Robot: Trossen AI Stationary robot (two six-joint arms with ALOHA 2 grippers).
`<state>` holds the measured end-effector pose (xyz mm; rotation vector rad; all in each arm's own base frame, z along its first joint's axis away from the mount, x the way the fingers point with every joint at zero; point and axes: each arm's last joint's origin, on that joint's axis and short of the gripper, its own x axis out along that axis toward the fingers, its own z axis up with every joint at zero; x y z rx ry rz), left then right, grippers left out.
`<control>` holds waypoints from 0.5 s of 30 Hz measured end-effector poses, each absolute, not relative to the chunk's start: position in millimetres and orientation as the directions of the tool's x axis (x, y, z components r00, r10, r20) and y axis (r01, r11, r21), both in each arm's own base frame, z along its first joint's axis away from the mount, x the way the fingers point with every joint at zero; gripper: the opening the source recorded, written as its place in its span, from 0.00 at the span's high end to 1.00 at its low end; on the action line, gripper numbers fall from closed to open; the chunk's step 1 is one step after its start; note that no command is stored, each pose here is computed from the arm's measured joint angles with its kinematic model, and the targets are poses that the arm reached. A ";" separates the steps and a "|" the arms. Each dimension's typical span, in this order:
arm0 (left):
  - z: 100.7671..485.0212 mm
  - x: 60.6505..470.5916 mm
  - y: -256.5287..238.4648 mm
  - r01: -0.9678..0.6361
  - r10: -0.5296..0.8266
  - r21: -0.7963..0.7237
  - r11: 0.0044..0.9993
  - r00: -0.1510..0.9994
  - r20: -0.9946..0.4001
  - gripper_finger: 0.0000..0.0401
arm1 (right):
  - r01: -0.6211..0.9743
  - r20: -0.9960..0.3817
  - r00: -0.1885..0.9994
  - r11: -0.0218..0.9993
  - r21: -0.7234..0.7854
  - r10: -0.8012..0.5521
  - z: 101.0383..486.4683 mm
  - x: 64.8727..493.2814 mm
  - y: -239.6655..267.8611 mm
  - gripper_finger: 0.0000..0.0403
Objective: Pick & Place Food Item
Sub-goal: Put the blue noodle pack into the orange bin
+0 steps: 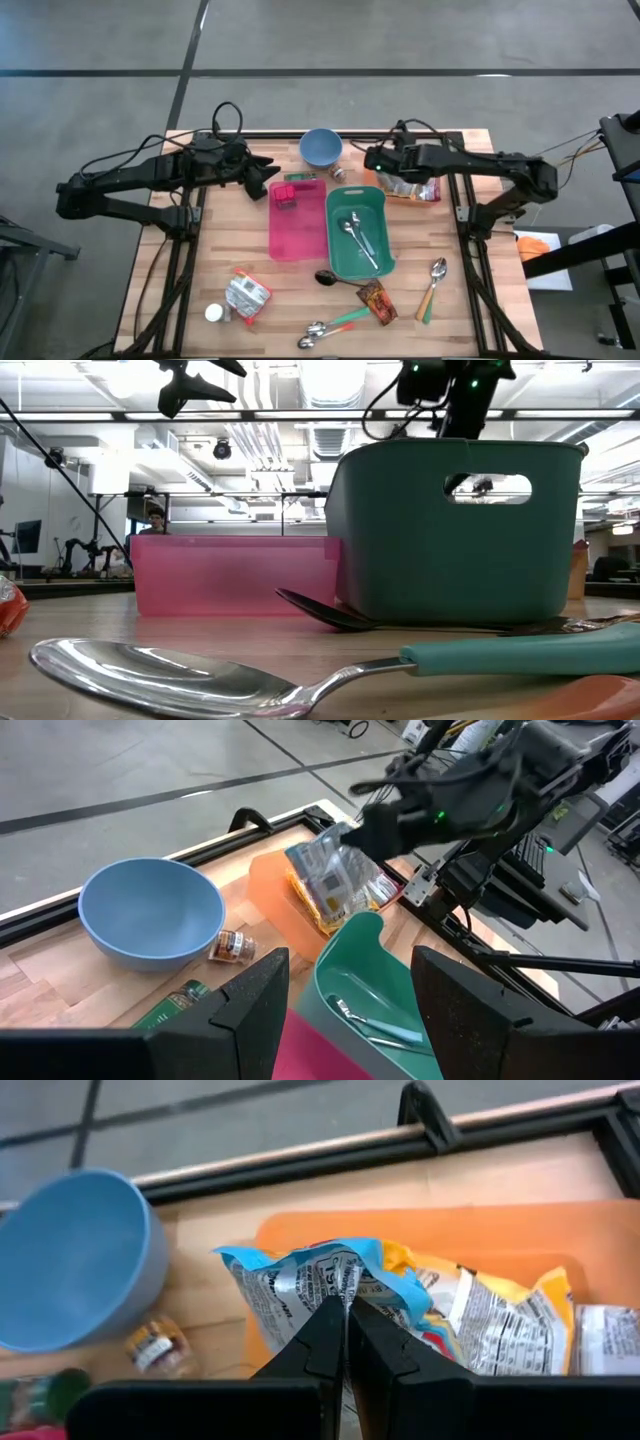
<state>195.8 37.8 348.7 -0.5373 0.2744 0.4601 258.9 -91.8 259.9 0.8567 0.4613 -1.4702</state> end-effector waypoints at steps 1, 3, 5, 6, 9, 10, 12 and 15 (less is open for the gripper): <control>348.6 195.7 37.8 -0.488 0.347 -0.427 0.762 0.863 -0.367 0.47 | 0.972 -0.747 0.084 -0.109 0.206 -0.660 256.4 260.9 -92.2 0.98; 348.4 195.6 37.8 -0.489 0.347 -0.426 0.761 0.862 -0.369 0.47 | 0.977 -0.757 0.068 -0.111 0.183 -0.650 250.2 264.3 -93.0 0.98; 348.4 195.6 37.8 -0.489 0.347 -0.426 0.761 0.862 -0.369 0.47 | 0.980 -0.762 0.053 -0.112 0.163 -0.645 244.8 267.1 -93.8 0.98; 348.4 195.6 37.8 -0.489 0.347 -0.426 0.761 0.862 -0.369 0.47 | 0.982 -0.765 0.046 -0.112 0.154 -0.642 242.3 268.3 -94.1 0.98; 348.4 195.6 37.9 -0.489 0.347 -0.426 0.761 0.862 -0.369 0.47 | 0.987 -0.773 0.022 -0.111 0.118 -0.634 234.0 272.0 -96.2 0.98; 348.4 195.6 37.8 -0.489 0.347 -0.426 0.761 0.862 -0.370 0.47 | 0.988 -0.776 0.016 -0.111 0.110 -0.630 231.6 273.1 -96.6 0.98; 348.3 195.6 37.8 -0.489 0.347 -0.425 0.762 0.862 -0.370 0.47 | 0.990 -0.780 0.002 -0.111 0.091 -0.625 226.3 275.4 -97.2 0.98; 348.3 195.6 37.9 -0.489 0.347 -0.425 0.762 0.862 -0.370 0.47 | 0.994 -0.792 -0.019 -0.097 0.051 -0.610 217.4 279.2 -98.0 0.98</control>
